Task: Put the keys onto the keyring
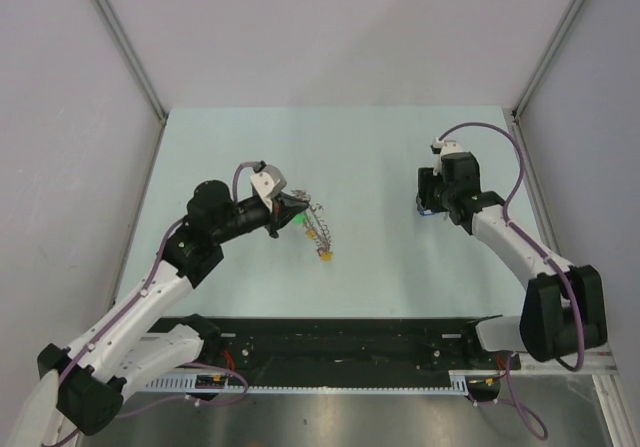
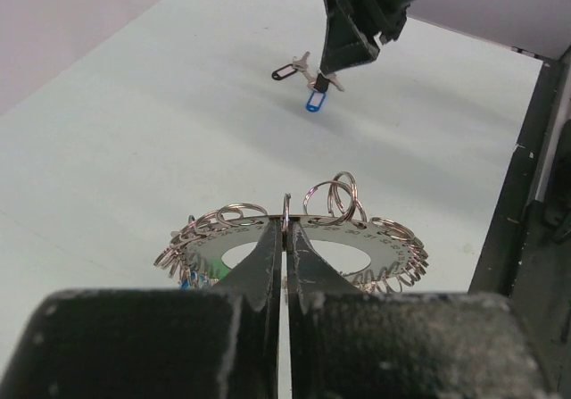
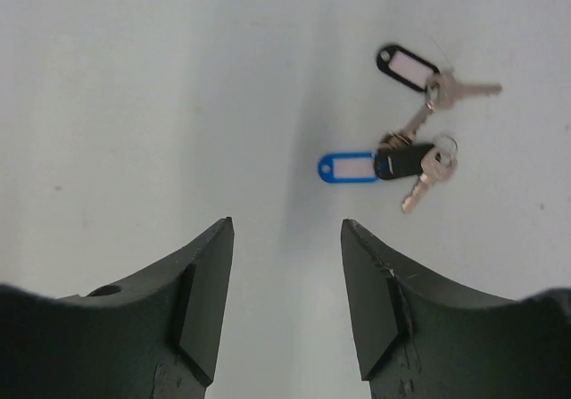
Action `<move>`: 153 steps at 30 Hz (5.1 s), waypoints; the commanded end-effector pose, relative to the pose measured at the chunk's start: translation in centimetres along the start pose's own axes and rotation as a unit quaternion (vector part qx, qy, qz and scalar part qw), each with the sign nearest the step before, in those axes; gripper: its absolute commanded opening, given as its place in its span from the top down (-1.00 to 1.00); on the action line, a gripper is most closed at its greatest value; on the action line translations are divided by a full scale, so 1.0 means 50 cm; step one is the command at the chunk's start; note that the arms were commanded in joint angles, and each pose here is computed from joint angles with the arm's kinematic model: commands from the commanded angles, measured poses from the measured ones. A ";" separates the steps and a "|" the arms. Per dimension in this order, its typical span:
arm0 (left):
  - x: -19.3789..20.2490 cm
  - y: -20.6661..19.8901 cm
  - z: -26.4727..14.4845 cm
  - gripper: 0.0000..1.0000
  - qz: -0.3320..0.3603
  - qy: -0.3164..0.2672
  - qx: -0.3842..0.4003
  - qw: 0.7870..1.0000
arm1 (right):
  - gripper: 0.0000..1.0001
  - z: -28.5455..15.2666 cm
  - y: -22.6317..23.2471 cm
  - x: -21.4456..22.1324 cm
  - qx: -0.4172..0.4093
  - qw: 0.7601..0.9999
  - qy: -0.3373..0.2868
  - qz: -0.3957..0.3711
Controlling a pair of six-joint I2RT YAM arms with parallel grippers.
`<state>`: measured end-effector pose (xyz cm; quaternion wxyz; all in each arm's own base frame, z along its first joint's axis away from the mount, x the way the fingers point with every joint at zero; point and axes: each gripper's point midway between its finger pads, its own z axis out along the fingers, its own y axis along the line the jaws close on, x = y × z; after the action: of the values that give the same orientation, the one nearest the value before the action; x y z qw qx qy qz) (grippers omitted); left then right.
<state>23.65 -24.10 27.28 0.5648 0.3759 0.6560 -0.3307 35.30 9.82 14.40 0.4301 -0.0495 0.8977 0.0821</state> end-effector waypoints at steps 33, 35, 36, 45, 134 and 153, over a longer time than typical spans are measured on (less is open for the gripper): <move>-0.039 0.044 -0.052 0.99 0.053 -0.028 -0.084 0.995 | 0.24 0.179 -0.237 0.090 0.132 0.980 0.089 0.122; -0.039 0.044 -0.051 0.99 0.053 -0.028 -0.084 0.995 | 0.24 0.181 -0.215 0.071 0.123 0.983 0.078 0.114; -0.038 0.044 -0.051 0.99 0.053 -0.028 -0.084 0.995 | 0.24 0.181 -0.217 0.064 0.124 0.983 0.073 0.115; -0.037 0.044 -0.051 0.99 0.053 -0.026 -0.084 0.995 | 0.24 0.223 -0.160 0.039 0.092 0.990 0.074 0.071; -0.039 0.040 -0.051 0.99 0.054 -0.028 -0.078 0.995 | 0.63 0.088 0.011 0.246 0.018 0.944 0.108 0.311; -0.036 0.048 -0.052 0.99 0.057 -0.024 -0.088 0.994 | 1.00 -0.026 0.133 0.005 -0.116 0.983 -0.140 -0.002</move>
<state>24.20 -21.21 27.00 0.5916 0.3567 0.6750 -0.2593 31.62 14.49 9.79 0.4176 0.0495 0.8793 0.2236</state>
